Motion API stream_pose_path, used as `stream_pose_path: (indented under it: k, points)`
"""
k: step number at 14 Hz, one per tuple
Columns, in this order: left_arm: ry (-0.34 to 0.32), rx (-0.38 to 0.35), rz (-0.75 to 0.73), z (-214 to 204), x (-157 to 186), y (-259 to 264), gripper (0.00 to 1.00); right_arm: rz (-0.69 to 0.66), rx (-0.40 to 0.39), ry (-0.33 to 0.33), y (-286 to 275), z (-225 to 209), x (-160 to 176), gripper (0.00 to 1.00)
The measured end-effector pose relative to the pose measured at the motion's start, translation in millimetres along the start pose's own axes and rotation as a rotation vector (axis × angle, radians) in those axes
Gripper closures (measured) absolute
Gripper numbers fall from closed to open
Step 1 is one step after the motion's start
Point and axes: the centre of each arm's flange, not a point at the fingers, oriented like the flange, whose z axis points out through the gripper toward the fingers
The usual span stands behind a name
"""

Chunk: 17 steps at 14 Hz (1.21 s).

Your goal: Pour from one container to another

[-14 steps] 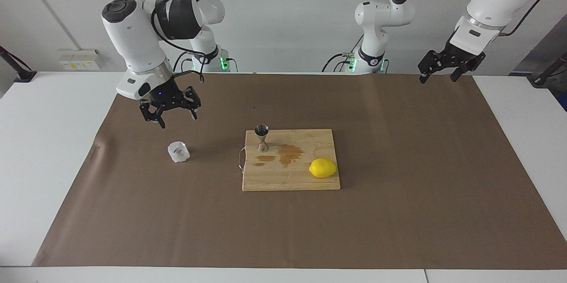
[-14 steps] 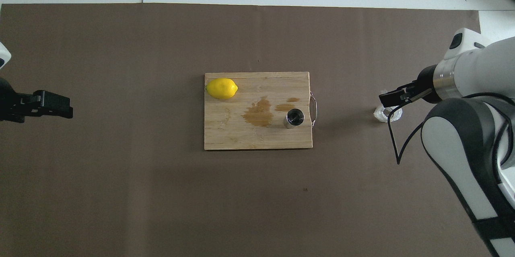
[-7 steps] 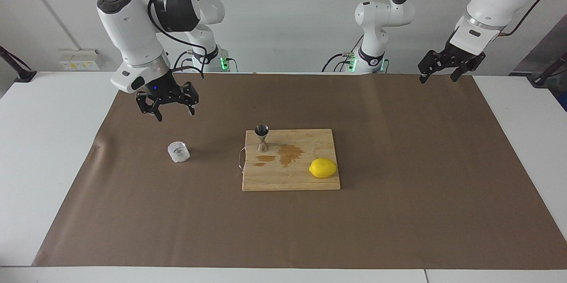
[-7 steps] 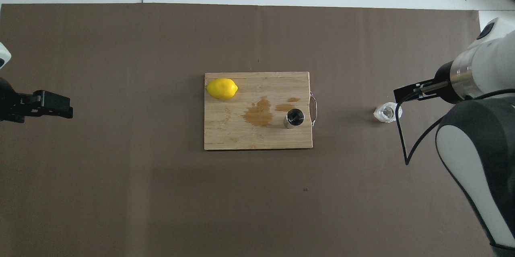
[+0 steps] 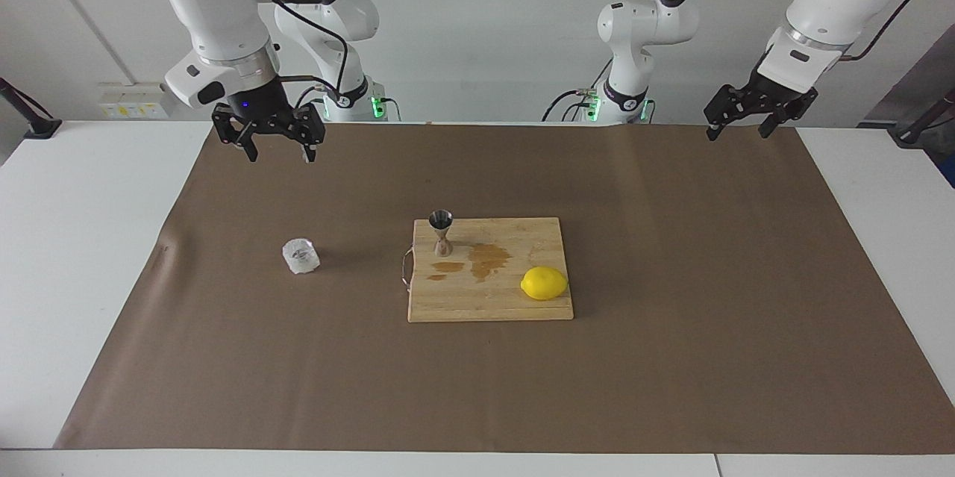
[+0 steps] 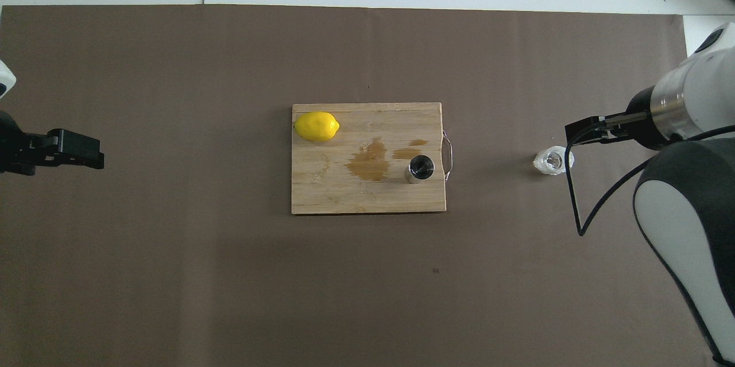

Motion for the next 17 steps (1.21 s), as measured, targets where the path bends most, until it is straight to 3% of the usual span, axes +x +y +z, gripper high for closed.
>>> stream_pose_path:
  k: [17]
  points:
    - [0.000,0.000,0.000,0.0,0.0,0.0,0.00,0.017,0.020,-0.027,5.9,-8.6,-13.8,0.00]
